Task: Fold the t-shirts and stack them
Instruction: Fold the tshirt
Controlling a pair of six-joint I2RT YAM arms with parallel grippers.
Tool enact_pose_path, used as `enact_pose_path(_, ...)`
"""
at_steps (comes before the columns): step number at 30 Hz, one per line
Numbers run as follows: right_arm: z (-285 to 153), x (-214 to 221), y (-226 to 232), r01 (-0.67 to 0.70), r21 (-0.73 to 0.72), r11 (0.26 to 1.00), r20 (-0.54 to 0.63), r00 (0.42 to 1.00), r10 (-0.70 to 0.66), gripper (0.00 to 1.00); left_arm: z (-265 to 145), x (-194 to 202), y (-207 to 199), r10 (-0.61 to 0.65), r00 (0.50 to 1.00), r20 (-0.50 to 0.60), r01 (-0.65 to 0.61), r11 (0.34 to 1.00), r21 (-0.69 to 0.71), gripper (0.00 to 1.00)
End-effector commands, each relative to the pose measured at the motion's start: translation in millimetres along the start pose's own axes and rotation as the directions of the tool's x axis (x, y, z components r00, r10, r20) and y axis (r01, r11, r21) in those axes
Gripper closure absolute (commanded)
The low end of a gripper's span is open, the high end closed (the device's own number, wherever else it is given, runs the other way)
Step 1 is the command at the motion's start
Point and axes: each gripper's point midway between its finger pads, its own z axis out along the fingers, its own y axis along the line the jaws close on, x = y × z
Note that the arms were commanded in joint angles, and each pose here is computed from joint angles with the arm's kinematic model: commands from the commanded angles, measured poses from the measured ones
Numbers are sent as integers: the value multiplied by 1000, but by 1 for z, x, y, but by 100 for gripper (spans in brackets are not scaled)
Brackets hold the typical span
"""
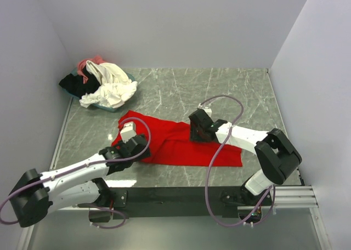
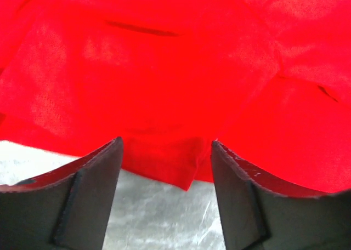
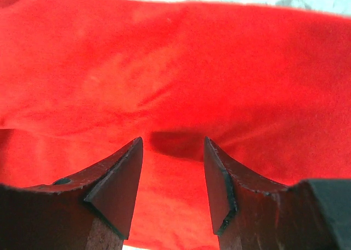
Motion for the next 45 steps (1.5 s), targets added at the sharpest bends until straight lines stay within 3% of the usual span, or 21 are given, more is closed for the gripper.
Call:
enact_pose_path(1, -18, -35, 18, 31, -32, 999, 91, 995, -28, 45, 1, -41, -32, 18, 994, 108, -22, 999, 37, 28)
enact_pose_path(6, -24, -60, 44, 80, -91, 993, 110, 991, -69, 44, 21, -104, -33, -10, 981, 194, 9, 1000, 5, 26)
enact_pose_path(10, -20, -73, 67, 106, -149, 983, 113, 990, -90, 44, 42, -129, -33, 30, 979, 202, -26, 999, -25, 27)
enact_pose_path(18, 6, -87, 96, 155, -170, 973, 86, 986, -142, 45, 106, -122, -33, 28, 997, 69, -26, 999, -22, 28)
enact_pose_path(29, 33, -66, 76, 152, -105, 983, 36, 988, -149, 44, 182, -111, -25, 25, 999, -39, -28, 997, -75, 30)
enact_pose_path(45, 40, -28, 17, 76, 16, 997, -45, 996, -75, 44, 235, -146, -94, 37, 998, -49, -35, 998, 45, 32)
